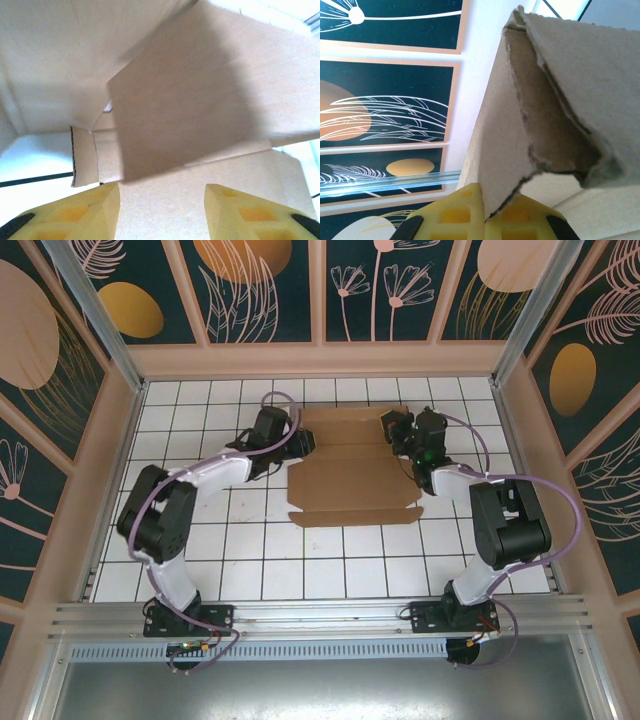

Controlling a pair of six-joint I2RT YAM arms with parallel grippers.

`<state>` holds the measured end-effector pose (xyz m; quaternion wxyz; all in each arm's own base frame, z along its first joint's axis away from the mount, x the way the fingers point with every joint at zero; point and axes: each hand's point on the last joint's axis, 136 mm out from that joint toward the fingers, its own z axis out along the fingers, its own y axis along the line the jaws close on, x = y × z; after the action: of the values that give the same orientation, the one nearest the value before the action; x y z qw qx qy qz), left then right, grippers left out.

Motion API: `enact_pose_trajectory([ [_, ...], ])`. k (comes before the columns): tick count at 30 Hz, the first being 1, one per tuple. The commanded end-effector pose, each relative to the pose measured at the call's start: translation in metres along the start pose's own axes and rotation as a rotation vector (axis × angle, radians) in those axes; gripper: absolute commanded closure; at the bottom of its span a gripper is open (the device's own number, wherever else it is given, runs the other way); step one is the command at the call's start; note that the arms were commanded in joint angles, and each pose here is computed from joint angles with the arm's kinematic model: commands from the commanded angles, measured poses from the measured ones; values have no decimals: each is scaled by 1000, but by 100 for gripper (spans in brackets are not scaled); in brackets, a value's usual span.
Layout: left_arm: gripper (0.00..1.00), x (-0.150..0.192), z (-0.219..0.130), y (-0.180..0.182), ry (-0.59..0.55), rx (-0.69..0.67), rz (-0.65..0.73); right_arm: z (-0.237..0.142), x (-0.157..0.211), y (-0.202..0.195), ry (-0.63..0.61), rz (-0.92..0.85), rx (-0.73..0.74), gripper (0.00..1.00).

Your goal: Fold the paper box

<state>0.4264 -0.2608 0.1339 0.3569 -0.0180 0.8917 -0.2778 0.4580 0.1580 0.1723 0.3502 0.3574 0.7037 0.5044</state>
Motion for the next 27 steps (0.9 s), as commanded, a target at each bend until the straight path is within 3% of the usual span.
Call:
enact_pose_trajectory([
  [1,52,-2,-32,6,-31,-56,56,-2,-7,-10,-7,-49,58,100],
  [5,52,-16,-62,8,-89,-106,85,1,-8,-8,3,-55,57,100],
  [8,48,-37,-91,0,-198,-97,133,2,-7,-7,14,-65,65,99],
  [13,45,-75,-119,9,-394,-222,269,4,-6,-5,28,-79,75,98],
  [15,53,-81,-119,20,-422,-301,338,5,-5,-4,39,-84,78,98],
  [17,58,-89,-112,33,-402,-335,365,7,-4,-4,48,-88,80,97],
  [20,52,-82,-91,38,-261,-163,367,9,-4,-5,57,-92,89,96],
  [23,47,-78,-82,38,-260,-70,402,12,-4,-6,77,-102,102,95],
  [27,42,-67,-60,22,-163,53,482,12,-6,-12,82,-98,111,94],
])
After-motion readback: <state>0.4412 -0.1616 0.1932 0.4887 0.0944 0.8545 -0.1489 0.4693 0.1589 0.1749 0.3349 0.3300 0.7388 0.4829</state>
